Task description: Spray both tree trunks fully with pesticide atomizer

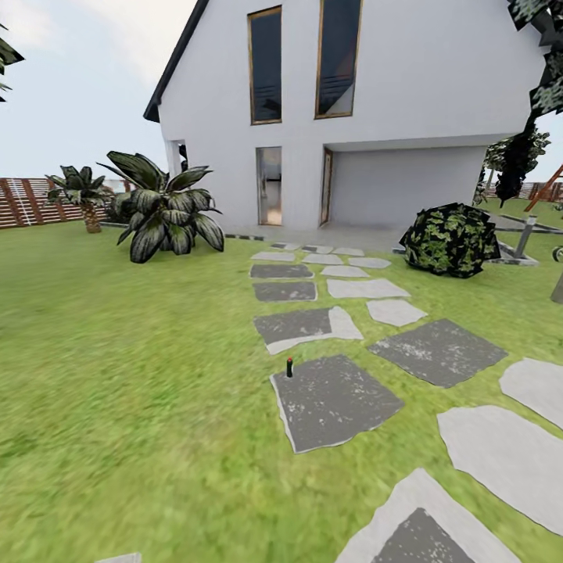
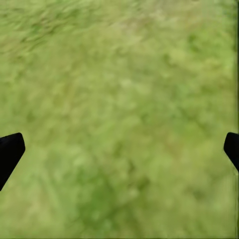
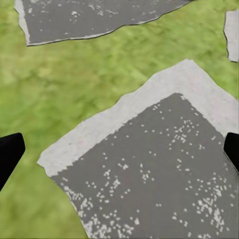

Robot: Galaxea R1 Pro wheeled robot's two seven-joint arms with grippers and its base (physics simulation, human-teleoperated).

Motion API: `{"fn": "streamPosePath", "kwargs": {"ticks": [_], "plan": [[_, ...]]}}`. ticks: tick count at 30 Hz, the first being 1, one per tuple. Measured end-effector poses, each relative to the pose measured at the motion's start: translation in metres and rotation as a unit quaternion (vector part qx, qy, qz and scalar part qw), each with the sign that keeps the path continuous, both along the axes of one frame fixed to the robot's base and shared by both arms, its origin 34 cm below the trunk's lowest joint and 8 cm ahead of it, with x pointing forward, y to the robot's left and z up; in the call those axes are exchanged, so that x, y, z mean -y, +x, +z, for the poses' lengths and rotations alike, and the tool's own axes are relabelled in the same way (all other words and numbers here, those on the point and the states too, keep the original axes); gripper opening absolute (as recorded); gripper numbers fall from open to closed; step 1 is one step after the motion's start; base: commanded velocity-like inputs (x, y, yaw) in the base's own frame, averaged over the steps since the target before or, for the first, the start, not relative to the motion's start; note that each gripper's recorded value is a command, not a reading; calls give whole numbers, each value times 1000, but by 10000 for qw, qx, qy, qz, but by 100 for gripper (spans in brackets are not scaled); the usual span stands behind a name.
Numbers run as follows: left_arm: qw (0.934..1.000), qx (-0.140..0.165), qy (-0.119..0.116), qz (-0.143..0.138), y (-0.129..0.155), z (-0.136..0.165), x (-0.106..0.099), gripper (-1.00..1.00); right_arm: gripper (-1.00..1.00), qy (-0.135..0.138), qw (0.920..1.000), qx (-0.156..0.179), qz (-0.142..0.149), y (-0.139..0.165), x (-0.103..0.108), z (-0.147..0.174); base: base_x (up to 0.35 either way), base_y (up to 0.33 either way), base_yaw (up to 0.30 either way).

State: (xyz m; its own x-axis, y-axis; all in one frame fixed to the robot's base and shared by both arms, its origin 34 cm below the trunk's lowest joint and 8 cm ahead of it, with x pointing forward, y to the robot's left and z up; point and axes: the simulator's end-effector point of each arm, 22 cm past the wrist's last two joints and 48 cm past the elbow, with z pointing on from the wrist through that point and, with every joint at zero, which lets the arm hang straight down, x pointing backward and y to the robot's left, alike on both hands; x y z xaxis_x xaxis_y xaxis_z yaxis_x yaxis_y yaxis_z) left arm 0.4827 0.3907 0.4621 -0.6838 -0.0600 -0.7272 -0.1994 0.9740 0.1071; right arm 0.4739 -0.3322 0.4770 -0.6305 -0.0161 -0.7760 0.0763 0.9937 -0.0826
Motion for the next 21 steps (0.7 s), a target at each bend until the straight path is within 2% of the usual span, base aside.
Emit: {"fn": "streamPosePath", "kwargs": {"ticks": [21], "plan": [[10000,-7,3,6,0,0,0,100,100,0,10000,0,0,0,0,0,307,-177,0]]}}
